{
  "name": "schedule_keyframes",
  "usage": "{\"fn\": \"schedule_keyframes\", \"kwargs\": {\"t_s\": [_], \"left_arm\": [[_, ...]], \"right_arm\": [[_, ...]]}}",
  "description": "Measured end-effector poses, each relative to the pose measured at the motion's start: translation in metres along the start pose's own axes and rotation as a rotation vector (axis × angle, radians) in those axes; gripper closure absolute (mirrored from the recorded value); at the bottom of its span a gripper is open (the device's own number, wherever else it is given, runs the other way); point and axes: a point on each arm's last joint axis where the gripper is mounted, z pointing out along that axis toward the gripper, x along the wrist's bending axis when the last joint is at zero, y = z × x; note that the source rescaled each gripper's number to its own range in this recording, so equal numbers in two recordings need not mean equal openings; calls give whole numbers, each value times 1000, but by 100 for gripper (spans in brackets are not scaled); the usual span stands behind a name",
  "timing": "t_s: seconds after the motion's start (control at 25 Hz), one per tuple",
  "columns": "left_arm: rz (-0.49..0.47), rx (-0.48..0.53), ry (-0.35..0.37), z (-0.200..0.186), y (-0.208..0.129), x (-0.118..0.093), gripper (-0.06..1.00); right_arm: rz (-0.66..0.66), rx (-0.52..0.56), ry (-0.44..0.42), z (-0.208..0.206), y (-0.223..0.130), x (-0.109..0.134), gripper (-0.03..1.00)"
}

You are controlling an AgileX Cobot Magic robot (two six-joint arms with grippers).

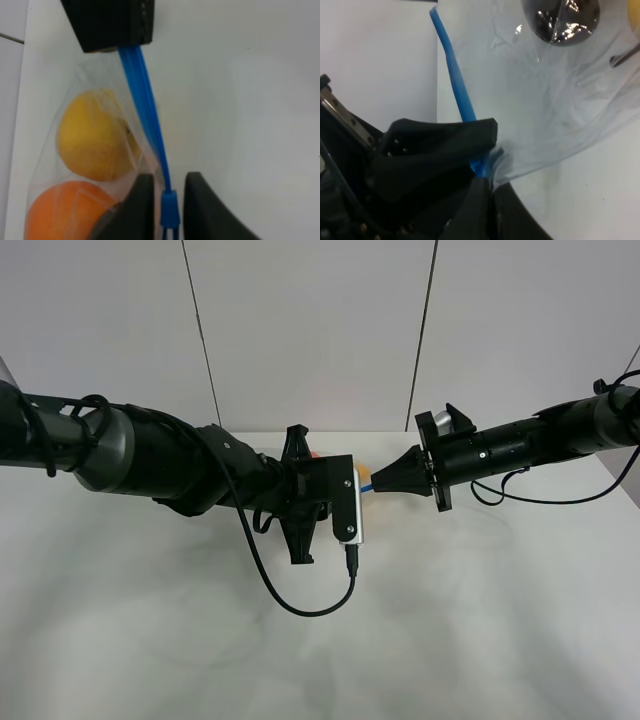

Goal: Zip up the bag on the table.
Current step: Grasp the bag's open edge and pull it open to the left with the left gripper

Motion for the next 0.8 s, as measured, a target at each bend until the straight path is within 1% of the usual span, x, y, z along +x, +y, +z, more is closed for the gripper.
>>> {"fn": "schedule_keyframes", "kwargs": {"t_s": [0.08,0.12,0.52,0.8], "left_arm": [[0,0,0,0,0,0,92],[0,0,0,0,0,0,93],[-3,2,3,0,0,0,94],[1,32,43,0,-6,6,94]], "right_arm": [[0,0,0,0,0,0,97],[0,0,0,0,0,0,97],[2,0,0,0,0,0,97],[6,-7,7,0,1,1,97]]}}
